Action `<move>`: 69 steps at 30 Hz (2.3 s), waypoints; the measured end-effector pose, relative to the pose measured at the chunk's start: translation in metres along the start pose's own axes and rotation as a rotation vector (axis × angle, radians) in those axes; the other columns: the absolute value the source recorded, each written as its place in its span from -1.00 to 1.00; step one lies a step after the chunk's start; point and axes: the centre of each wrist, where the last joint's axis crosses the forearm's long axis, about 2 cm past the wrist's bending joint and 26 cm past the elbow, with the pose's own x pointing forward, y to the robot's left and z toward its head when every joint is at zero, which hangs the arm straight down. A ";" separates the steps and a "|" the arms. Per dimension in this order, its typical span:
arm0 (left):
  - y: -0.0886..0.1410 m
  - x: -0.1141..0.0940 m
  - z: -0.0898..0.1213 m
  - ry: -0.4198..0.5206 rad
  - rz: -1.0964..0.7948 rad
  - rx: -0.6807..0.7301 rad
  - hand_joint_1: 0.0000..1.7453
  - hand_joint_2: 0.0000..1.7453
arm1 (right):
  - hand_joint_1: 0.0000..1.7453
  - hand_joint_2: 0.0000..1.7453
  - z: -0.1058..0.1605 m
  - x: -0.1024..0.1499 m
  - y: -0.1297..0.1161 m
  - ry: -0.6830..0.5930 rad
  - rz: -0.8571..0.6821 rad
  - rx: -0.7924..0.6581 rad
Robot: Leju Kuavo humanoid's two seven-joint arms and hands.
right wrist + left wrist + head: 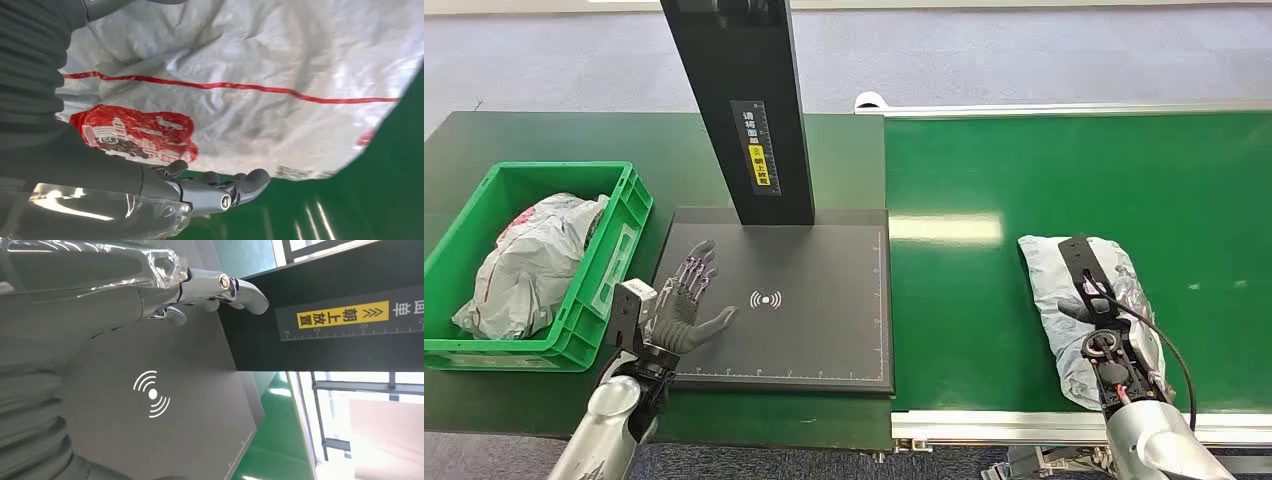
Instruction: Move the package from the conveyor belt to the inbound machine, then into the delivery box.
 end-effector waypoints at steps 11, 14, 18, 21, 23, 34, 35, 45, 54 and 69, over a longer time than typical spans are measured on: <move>-0.002 0.000 0.002 0.010 0.001 0.011 -1.00 1.00 | 0.00 1.00 -0.004 -0.012 -0.003 0.074 0.021 0.087; -0.004 0.000 0.001 0.012 0.001 0.009 -1.00 1.00 | 1.00 1.00 -0.003 -0.013 -0.001 0.075 0.055 0.127; -0.006 0.002 0.001 0.011 0.000 0.009 -1.00 1.00 | 1.00 1.00 -0.002 -0.008 0.002 0.034 0.097 0.160; -0.006 0.003 0.001 0.008 -0.001 0.012 -1.00 1.00 | 1.00 1.00 0.000 0.001 0.005 -0.016 0.113 0.192; -0.006 0.004 0.000 0.006 0.000 0.015 -1.00 1.00 | 1.00 1.00 0.002 0.007 0.009 -0.052 0.115 0.220; -0.006 0.006 0.003 0.000 0.003 0.023 -1.00 1.00 | 1.00 1.00 0.014 0.037 0.024 -0.269 -0.006 0.278; -0.005 0.006 0.004 -0.001 0.003 0.025 -1.00 1.00 | 1.00 1.00 0.014 0.039 0.024 -0.291 -0.019 0.274; -0.003 0.008 0.010 -0.022 0.004 0.053 -1.00 1.00 | 1.00 1.00 0.020 0.061 0.020 -0.528 -0.203 0.145; 0.005 0.018 0.007 -0.108 -0.013 0.145 -1.00 1.00 | 1.00 1.00 0.054 0.096 0.019 -0.999 -0.698 0.240; 0.010 0.024 -0.005 -0.156 -0.024 0.170 -1.00 1.00 | 1.00 1.00 0.120 0.142 0.076 -1.222 -0.409 0.666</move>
